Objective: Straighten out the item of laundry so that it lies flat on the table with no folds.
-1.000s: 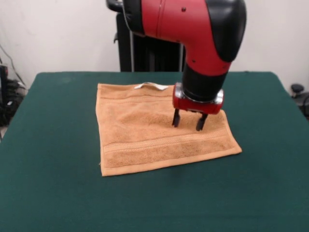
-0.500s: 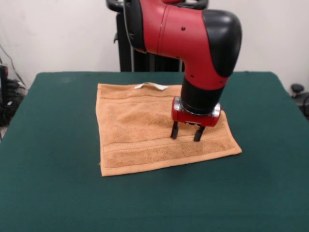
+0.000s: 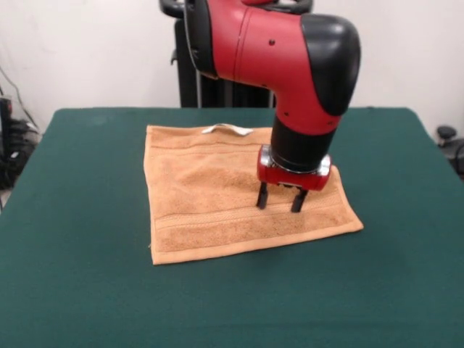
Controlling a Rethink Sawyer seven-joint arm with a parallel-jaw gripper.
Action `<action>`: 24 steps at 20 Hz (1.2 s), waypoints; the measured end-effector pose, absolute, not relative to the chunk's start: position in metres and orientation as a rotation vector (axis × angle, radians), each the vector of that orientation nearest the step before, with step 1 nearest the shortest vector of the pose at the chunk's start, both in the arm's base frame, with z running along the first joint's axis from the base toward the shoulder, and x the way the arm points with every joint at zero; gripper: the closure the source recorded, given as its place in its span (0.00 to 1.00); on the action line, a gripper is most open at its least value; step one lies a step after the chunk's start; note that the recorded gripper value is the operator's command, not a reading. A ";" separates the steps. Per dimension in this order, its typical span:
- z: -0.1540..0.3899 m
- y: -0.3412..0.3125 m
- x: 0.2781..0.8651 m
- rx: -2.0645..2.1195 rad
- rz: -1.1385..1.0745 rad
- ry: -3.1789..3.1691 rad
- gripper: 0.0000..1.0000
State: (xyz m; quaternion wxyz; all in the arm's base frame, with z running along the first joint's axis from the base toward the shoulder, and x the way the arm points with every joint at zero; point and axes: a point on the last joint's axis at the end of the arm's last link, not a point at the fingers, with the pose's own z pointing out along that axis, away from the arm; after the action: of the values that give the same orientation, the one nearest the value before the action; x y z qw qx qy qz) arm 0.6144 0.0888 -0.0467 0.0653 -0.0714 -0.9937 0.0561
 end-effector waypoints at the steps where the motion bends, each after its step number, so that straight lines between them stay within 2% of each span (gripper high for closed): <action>1: -0.047 0.089 0.614 -0.219 0.169 -2.999 0.00; 7: -0.047 0.094 0.615 -0.238 0.231 -3.002 0.00; 11: -0.048 0.116 0.616 -0.186 0.484 -2.992 0.00; 12: -0.049 0.124 0.616 -0.181 0.579 -2.982 0.00; 13: -0.051 0.139 0.616 -0.197 0.764 -2.959 0.00; 17: -0.061 0.165 0.615 -0.308 1.089 -2.911 0.00; 20: -0.073 0.183 0.613 -0.517 1.357 -2.866 0.00; 24: -0.087 0.192 0.616 -0.855 1.579 -2.831 0.00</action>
State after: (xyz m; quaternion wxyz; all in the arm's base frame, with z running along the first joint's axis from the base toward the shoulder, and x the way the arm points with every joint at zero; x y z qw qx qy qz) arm 0.6160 0.1921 -0.0865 -0.1055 -0.2536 -0.8398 0.4683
